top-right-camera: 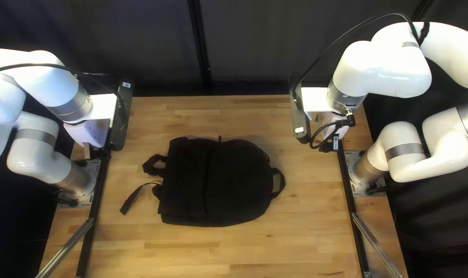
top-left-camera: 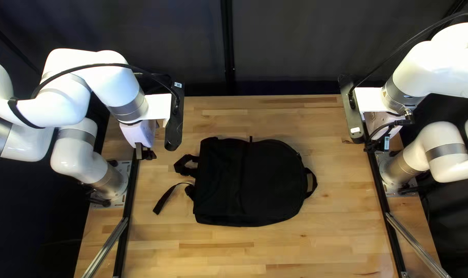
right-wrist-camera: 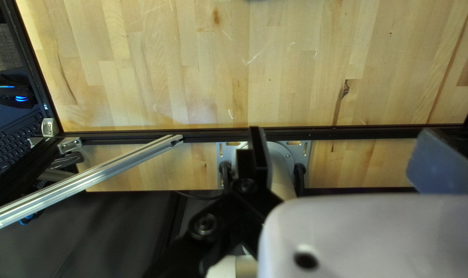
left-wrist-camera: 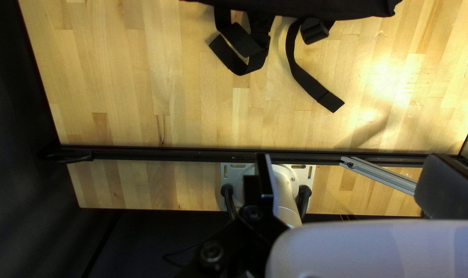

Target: Remove a lunch box from a kids backpack

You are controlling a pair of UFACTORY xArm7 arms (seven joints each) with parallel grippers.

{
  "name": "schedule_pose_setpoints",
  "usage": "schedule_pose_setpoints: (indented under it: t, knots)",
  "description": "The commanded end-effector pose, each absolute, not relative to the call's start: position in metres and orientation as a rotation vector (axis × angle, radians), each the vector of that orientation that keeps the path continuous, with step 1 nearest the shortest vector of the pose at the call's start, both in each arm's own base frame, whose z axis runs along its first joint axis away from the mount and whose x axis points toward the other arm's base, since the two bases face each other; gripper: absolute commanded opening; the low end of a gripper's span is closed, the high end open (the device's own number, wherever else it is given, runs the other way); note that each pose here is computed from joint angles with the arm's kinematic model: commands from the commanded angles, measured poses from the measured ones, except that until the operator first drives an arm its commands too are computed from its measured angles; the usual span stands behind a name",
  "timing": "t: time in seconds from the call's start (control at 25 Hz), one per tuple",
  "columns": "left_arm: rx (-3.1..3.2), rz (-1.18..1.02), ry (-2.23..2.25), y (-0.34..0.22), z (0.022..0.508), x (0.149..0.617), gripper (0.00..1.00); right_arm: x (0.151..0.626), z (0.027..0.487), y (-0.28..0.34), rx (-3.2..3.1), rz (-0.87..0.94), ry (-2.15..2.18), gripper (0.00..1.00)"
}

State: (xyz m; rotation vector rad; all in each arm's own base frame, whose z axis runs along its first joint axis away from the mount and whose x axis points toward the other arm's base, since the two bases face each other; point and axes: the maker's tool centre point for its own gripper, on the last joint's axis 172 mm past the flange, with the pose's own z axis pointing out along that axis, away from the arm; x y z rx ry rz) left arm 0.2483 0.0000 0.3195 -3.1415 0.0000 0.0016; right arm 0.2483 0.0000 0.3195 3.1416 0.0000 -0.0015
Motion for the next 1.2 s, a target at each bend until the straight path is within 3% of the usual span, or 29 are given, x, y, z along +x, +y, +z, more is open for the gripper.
schedule_pose_setpoints:
  t: [0.04, 0.24, 0.6, 1.0, 1.2]
  knots:
    - [-3.141, 0.002, 0.000, 0.000, 0.320, 0.248, 1.00, 0.248, 0.320, 0.000, 3.142, -0.002, 0.000, 1.00]
    - [-3.151, -0.017, -0.087, 0.004, 0.294, 0.250, 1.00, 0.248, 0.320, 0.000, 3.142, -0.002, 0.000, 1.00]
    - [-3.198, -0.255, -0.182, 0.018, 0.156, 0.332, 1.00, 0.248, 0.320, 0.000, 3.142, -0.002, 0.000, 1.00]
    - [-3.283, -0.396, -0.124, 0.015, 0.133, 0.474, 1.00, 0.248, 0.320, 0.000, 3.142, -0.002, 0.000, 1.00]
    - [-3.345, -0.384, -0.162, 0.036, 0.134, 0.501, 1.00, 0.248, 0.320, 0.000, 3.142, -0.002, 0.000, 1.00]
